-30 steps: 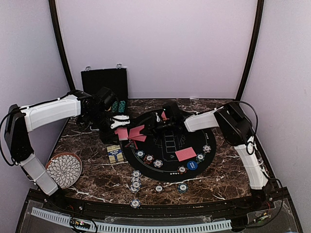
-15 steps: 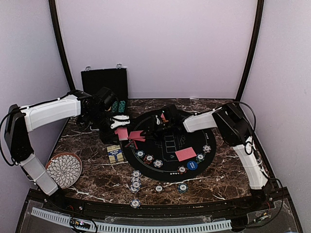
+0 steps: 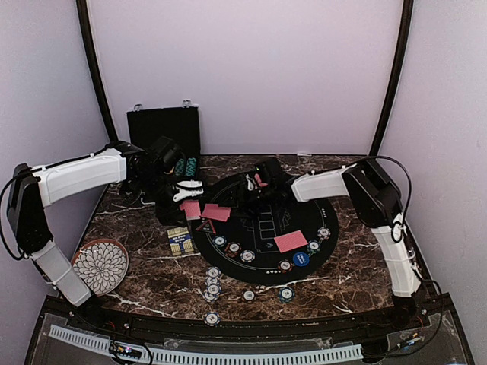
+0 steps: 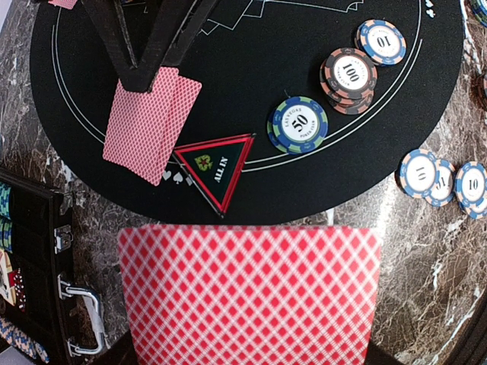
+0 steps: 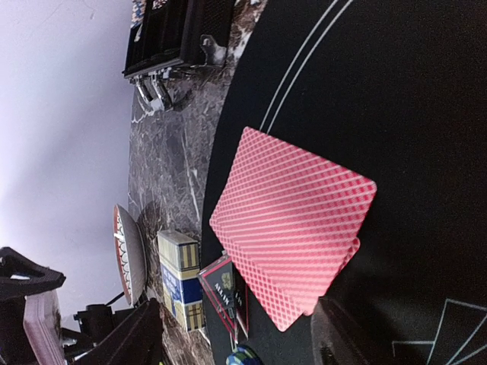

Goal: Distribute texas hold em gaming equipment

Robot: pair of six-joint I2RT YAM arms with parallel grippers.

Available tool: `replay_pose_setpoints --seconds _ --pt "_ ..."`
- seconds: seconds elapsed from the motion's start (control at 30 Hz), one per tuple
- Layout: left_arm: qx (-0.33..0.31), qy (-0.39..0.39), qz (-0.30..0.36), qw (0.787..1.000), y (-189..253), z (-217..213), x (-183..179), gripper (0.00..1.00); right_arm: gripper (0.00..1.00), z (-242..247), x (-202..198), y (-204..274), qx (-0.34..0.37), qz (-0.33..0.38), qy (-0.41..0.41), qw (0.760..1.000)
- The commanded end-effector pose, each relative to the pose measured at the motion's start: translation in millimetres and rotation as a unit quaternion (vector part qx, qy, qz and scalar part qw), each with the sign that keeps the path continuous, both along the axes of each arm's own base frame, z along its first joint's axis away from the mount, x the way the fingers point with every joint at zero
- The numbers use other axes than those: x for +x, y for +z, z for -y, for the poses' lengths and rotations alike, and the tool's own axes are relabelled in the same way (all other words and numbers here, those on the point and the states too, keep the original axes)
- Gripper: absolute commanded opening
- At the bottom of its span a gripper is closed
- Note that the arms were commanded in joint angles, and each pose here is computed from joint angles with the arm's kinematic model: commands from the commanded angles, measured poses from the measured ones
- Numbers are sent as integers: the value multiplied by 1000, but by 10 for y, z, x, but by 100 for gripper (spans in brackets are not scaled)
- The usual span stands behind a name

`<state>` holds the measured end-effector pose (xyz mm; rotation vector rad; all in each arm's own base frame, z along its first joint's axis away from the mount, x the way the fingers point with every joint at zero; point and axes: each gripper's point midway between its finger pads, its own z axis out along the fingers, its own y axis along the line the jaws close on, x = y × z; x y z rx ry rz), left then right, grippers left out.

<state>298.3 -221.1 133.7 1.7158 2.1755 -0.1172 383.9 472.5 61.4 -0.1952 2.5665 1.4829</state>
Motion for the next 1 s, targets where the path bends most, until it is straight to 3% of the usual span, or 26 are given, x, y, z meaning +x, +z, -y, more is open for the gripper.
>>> replay_pose_setpoints --seconds 0.0,0.17,0.6,0.97 --pt "-10 0 8 1000 135 -23 -31 0 71 62 -44 434 14 44 4 999" --pt "-12 -1 10 1000 149 -17 -31 0 78 128 -180 583 19 55 9 998" --pt "-23 -1 11 1000 203 22 -20 0 80 -184 -988 1125 130 47 93 986" --pt "-35 1 8 999 282 82 7 0 79 -357 -1119 1260 191 20 109 975"
